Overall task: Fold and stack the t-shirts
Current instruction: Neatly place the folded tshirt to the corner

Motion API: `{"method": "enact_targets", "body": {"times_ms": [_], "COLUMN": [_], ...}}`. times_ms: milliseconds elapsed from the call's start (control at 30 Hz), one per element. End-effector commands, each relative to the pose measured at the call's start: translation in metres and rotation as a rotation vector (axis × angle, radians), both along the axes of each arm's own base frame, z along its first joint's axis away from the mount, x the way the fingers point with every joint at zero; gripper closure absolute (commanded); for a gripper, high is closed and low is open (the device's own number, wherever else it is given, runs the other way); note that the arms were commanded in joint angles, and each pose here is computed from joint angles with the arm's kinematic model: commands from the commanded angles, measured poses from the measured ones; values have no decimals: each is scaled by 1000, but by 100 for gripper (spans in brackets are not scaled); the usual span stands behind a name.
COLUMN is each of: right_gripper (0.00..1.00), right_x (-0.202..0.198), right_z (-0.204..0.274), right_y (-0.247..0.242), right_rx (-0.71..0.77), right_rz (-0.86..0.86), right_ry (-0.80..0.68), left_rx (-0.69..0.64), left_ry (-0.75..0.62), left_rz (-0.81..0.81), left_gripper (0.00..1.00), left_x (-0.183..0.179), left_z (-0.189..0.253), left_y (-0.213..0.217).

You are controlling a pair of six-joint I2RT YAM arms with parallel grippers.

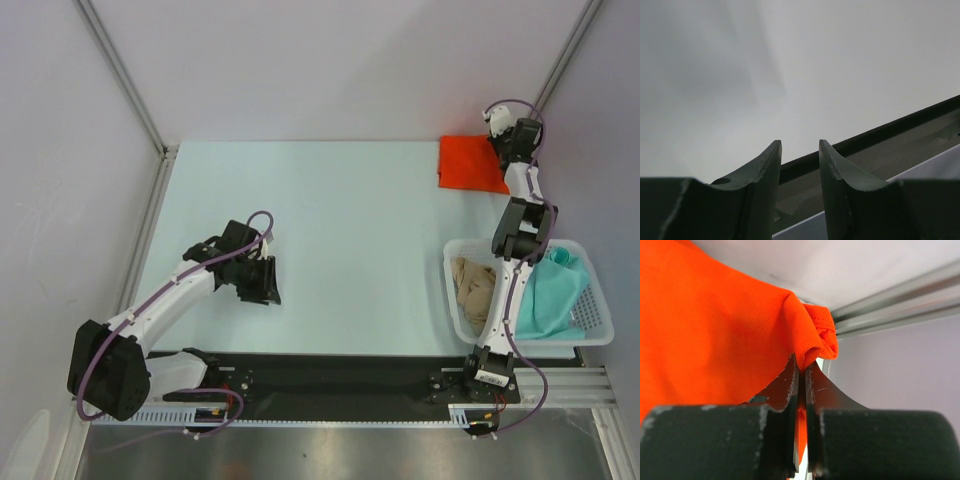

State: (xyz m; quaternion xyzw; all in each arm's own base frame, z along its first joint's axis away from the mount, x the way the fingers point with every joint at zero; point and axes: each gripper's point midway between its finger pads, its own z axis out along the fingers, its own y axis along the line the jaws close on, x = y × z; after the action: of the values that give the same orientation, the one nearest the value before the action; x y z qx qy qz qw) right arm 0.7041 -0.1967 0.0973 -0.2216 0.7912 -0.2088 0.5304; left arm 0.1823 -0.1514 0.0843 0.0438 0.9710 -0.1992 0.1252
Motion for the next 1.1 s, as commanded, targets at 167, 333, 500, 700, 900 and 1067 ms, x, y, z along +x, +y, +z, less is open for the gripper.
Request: {"method": "enact_targets", "body": {"times_ms": [167, 333, 500, 700, 900, 1067], "right_gripper": [100, 100, 100, 52, 29, 26], "right_x": [7, 14, 17, 20, 5, -25], "right_z": [63, 61, 54, 59, 102, 146], "right_y": [0, 1, 0, -7, -20, -12], "right_rx": [-12, -1, -18, 2, -2, 87], "right_rz": [66, 67, 44, -26, -206, -389], "right_ry": [-131, -171, -177, -220, -255, -262], "left_rx": [-22, -30, -36, -42, -47, -94], "left_ry": [-25, -33, -40, -39, -64, -121], "left_rz": [-39, -45, -50, -52, -36, -11], "left_gripper": [59, 59, 59, 59, 58, 58], "left_x": [0, -1, -2, -2, 1, 10], "left_z": [8, 11, 13, 13, 22, 44], "left_y": [-5, -5, -6, -6, -6, -12]}}
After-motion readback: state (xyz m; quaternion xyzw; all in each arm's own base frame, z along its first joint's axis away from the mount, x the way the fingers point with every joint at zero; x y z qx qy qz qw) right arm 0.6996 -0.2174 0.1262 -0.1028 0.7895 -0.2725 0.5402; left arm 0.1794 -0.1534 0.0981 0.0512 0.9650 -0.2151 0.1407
